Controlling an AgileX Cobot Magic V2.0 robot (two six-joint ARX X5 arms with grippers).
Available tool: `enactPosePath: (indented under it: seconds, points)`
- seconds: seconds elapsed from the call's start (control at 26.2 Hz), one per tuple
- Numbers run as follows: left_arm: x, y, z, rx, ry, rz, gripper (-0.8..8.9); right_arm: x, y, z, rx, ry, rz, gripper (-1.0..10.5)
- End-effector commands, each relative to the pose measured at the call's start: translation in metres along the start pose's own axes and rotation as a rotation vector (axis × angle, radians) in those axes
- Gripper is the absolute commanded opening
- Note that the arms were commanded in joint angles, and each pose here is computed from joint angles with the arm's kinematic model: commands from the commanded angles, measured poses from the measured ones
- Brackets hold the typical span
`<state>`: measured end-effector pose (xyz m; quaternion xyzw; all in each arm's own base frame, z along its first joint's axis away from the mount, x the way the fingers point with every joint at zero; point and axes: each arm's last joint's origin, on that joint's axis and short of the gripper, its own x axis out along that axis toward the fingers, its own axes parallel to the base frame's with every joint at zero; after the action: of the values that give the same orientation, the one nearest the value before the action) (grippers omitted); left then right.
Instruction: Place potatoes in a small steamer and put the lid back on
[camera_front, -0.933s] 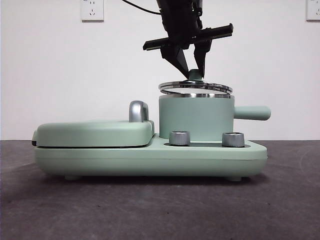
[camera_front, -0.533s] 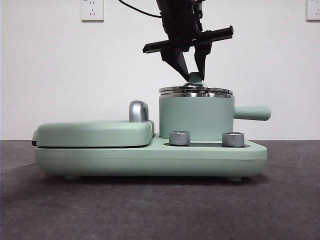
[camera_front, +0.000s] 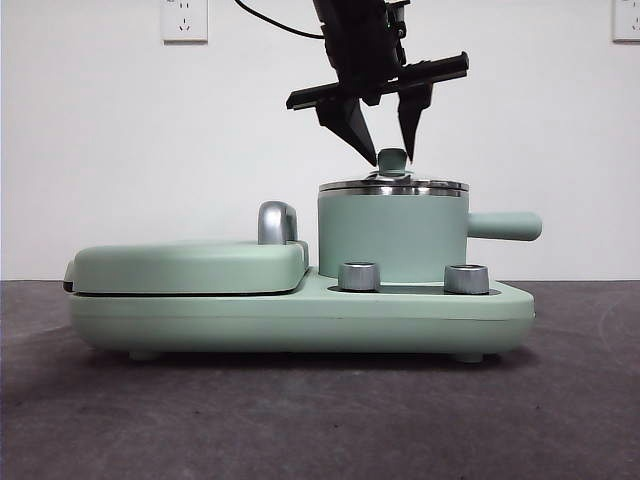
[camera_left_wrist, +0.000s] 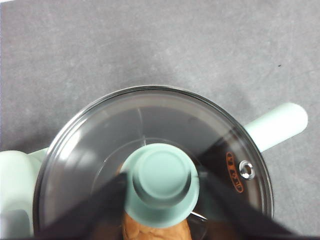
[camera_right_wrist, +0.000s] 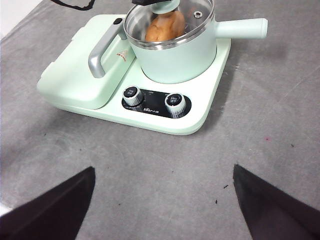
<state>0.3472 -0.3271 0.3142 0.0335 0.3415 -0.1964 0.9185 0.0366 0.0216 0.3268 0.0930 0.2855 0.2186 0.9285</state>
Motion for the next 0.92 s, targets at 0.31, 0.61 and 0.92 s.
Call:
enactPosePath:
  seconds: [0.31, 0.61, 0.92]
  points:
    - [-0.039, 0.000, 0.014, 0.141, -0.029, -0.010, 5.08, -0.001, 0.001, 0.002, 0.010, -0.014, 0.010, 4.4]
    - [-0.142, 0.037, -0.020, 0.201, 0.195, -0.048, 4.98, -0.001, 0.005, 0.004, -0.001, -0.003, 0.116, 4.4]
    - [-0.223, 0.088, -0.131, 0.124, 0.048, -0.206, 4.79, 0.000, 0.006, 0.004, -0.013, 0.023, 0.166, 4.4]
